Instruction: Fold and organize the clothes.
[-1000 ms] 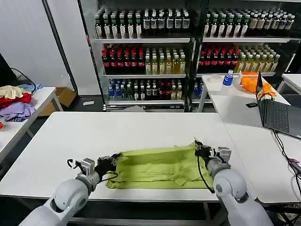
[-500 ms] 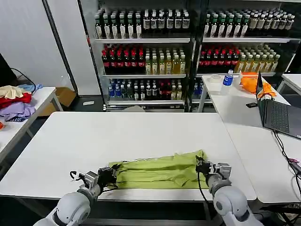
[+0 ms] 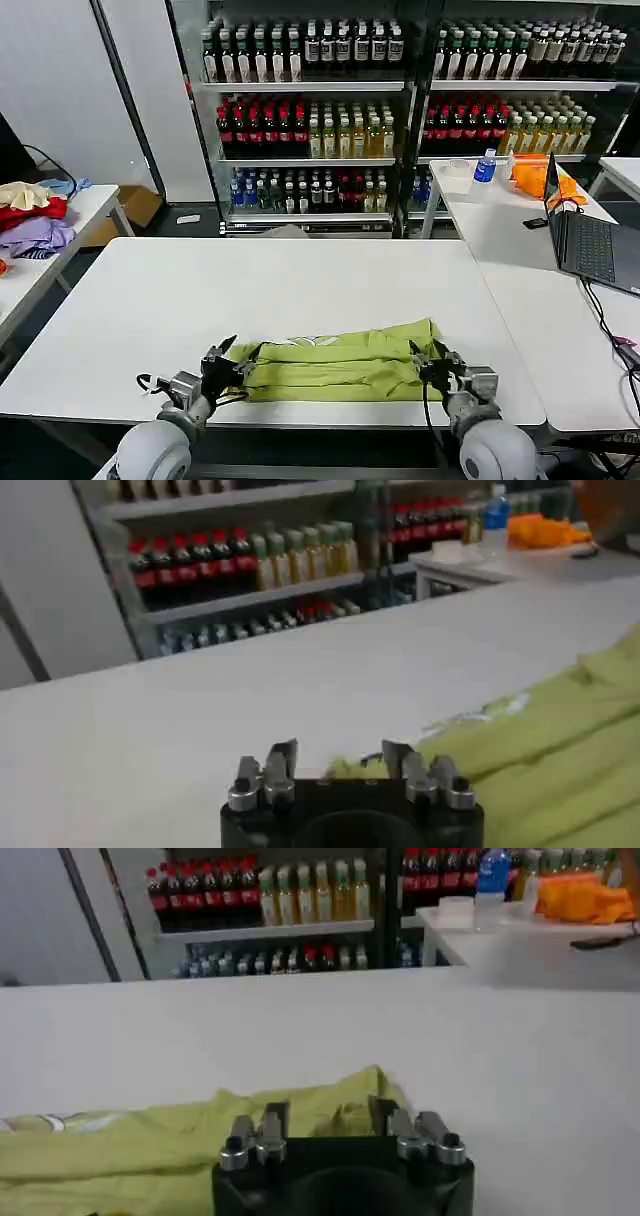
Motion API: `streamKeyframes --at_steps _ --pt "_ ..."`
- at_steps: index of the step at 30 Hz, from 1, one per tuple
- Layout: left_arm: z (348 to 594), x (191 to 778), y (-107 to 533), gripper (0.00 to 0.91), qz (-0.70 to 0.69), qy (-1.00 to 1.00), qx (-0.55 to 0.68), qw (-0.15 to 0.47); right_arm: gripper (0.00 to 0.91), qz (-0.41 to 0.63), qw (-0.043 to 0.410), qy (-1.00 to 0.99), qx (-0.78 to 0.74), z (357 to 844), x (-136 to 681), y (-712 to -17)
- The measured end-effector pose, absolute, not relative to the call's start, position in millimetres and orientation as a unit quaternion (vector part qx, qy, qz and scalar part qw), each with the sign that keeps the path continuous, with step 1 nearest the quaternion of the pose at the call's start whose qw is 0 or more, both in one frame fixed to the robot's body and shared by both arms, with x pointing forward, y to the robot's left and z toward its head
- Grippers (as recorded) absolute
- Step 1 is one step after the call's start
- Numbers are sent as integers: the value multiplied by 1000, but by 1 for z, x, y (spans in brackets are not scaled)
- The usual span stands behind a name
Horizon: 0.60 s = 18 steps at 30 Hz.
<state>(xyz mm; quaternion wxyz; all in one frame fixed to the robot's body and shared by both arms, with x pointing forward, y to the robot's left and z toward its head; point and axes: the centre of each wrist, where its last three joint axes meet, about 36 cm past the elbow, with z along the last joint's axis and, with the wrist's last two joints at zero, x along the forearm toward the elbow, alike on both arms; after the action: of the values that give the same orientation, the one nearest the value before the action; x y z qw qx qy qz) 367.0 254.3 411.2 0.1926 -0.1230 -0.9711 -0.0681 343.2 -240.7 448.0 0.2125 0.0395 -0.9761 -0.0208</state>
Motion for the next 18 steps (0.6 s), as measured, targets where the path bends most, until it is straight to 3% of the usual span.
streamKeyframes --at_steps 13,14,15,16,18 --pt "395 361 227 907 36 -972 -49 229 907 -13 206 -978 19 463 299 -249" --pt "393 361 225 776 43 -971 -45 232 907 -12 206 -978 18 463 297 -249" --pt "391 361 223 544 47 -970 -41 234 907 -12 206 -978 17 464 295 -250" --pt "389 361 222 212 52 -969 -37 237 907 -12 206 -978 16 464 293 -250" --pt "384 359 218 40 60 -968 -31 244 907 -12 206 -978 14 465 290 -250"
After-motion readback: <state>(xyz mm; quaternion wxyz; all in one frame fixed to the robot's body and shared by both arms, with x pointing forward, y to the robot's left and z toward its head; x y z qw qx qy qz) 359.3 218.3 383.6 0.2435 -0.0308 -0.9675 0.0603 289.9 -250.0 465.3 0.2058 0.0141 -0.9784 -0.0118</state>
